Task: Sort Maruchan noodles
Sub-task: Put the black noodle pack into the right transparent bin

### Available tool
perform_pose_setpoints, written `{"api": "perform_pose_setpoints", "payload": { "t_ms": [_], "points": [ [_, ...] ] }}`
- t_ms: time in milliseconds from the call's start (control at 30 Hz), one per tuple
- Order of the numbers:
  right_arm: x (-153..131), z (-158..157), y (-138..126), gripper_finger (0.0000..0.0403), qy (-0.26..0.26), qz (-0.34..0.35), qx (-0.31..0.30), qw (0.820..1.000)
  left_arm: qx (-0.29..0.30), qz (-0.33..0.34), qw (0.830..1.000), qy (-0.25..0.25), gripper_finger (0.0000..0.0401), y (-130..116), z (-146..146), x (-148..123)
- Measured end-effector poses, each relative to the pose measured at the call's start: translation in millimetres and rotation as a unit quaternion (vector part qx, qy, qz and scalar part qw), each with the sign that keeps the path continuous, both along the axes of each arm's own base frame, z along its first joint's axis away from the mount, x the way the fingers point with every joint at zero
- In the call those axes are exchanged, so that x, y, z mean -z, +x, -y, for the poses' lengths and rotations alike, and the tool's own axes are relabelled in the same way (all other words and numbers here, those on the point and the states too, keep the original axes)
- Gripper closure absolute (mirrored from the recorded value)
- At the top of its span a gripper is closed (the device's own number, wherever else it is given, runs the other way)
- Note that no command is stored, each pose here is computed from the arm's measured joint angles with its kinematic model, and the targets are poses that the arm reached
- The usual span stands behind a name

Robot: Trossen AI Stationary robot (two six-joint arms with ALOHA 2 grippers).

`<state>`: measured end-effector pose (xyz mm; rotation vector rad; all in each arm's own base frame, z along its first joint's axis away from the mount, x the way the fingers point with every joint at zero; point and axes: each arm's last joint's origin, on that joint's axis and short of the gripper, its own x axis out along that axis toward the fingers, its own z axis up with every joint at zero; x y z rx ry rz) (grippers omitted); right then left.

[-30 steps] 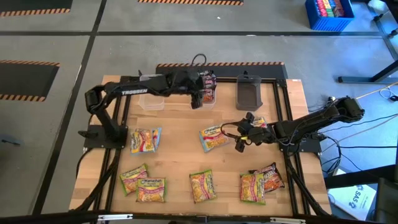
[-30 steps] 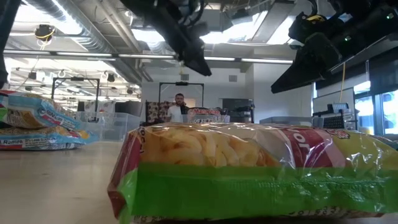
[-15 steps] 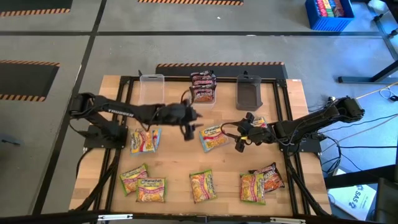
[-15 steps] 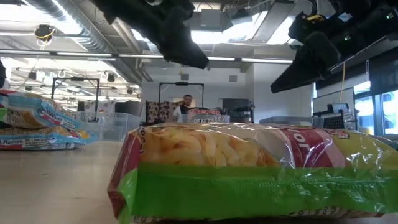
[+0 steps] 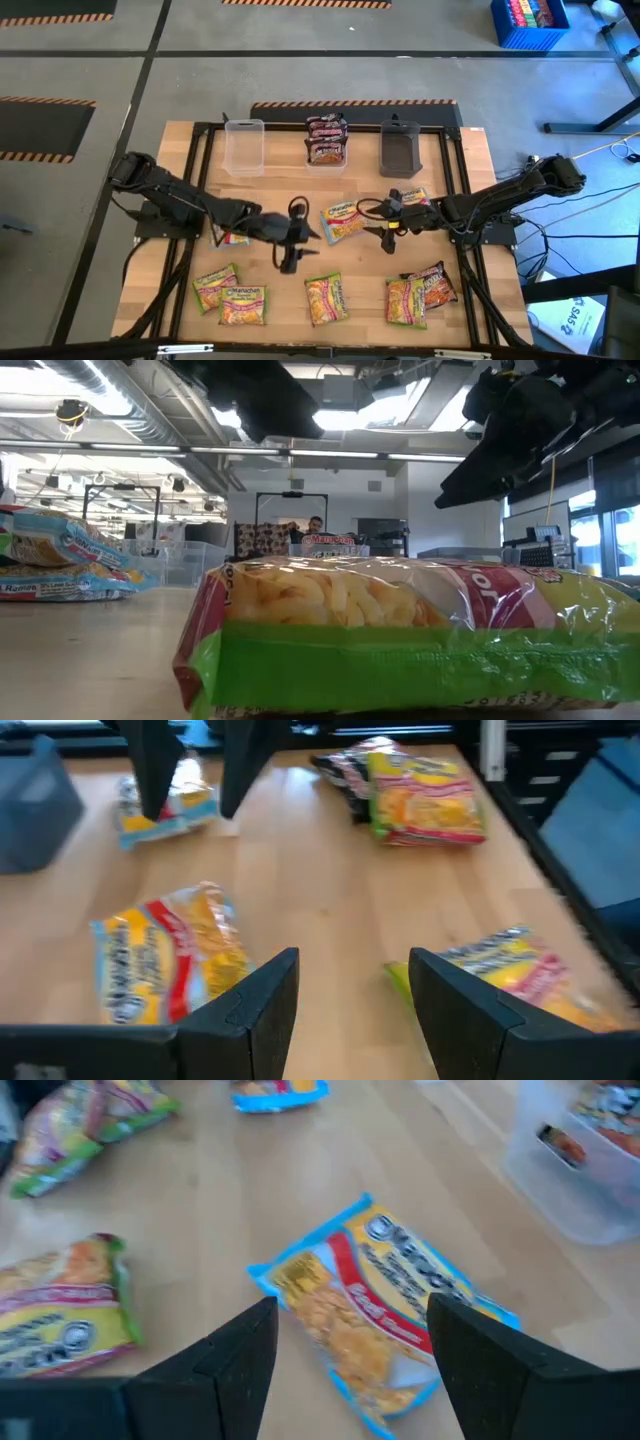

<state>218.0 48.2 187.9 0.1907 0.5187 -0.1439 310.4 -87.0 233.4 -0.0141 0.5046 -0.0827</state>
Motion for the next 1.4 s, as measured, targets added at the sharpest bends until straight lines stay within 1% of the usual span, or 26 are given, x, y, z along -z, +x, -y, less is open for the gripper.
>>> {"api": "perform_pose_setpoints", "payload": {
  "t_ms": [200,300,467,533,667,833,933,1100,1200,1400],
  "points": [
    [-5.2,-17.5,-1.4,0.0164,0.031,0.031,-0.031,0.999,0.001,-0.002,1.000,-0.029,0.0216,-4.2,28.9,7.1],
    [-7.2,-27.5,-3.5,0.0164,0.044,0.042,-0.047,0.997,0.013,-0.003,0.999,-0.042,0.0216,-5.1,43.1,12.7],
    [-9.5,-43.9,-6.6,0.0164,0.065,0.058,-0.075,0.993,0.025,0.027,0.998,-0.046,0.0216,-6.0,65.8,16.9],
    [-9.8,-50.1,-5.0,0.0164,0.069,0.055,-0.079,0.993,0.020,0.038,0.998,-0.039,0.0216,-7.7,74.3,18.9],
    [-11.6,-63.4,6.9,0.0164,0.065,0.046,-0.095,0.992,0.007,0.056,0.998,-0.032,0.0216,-6.8,87.1,27.0],
    [-16.5,-80.8,21.3,0.0164,0.056,0.010,-0.113,0.992,0.005,0.064,0.996,-0.060,0.0216,-2.1,96.3,39.3],
    [-18.9,-92.7,22.9,0.0164,0.049,-0.021,-0.128,0.990,0.006,0.057,0.996,-0.069,0.0216,0.9,100.4,50.5],
    [-27.4,-110.6,17.9,0.0164,0.088,-0.045,-0.151,0.984,0.017,0.065,0.995,-0.075,0.0219,0.9,112.9,63.5],
    [-27.9,-120.0,12.0,0.0164,0.127,-0.056,-0.163,0.977,0.016,0.069,0.995,-0.072,0.0220,-1.3,119.6,67.8],
    [-23.6,-143.6,-5.5,0.0164,0.220,-0.109,-0.184,0.952,-0.020,0.070,0.996,-0.060,0.0220,0.1,119.5,76.9]
  ]
}}
